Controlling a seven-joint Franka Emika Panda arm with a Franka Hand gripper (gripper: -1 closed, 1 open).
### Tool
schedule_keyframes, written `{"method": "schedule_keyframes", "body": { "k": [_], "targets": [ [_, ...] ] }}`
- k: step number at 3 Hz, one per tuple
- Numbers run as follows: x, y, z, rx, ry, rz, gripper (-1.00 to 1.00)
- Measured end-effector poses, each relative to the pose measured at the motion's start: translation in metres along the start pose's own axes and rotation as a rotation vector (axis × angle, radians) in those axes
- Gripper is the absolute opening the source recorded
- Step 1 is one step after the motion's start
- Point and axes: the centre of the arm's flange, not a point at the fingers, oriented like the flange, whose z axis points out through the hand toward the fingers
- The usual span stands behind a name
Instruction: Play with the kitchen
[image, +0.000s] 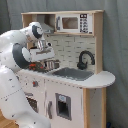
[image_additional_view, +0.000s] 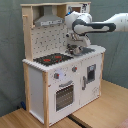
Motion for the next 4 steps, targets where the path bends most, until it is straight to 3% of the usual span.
{"method": "schedule_keyframes", "body": {
  "k": [2,4],
  "targets": [
    [-0.017,0.024,0.019,-0.014,0.026,0.016,-1.00],
    [-0.032,0.051,0.015,-0.037,0.106,0.063,-1.00]
  ]
}}
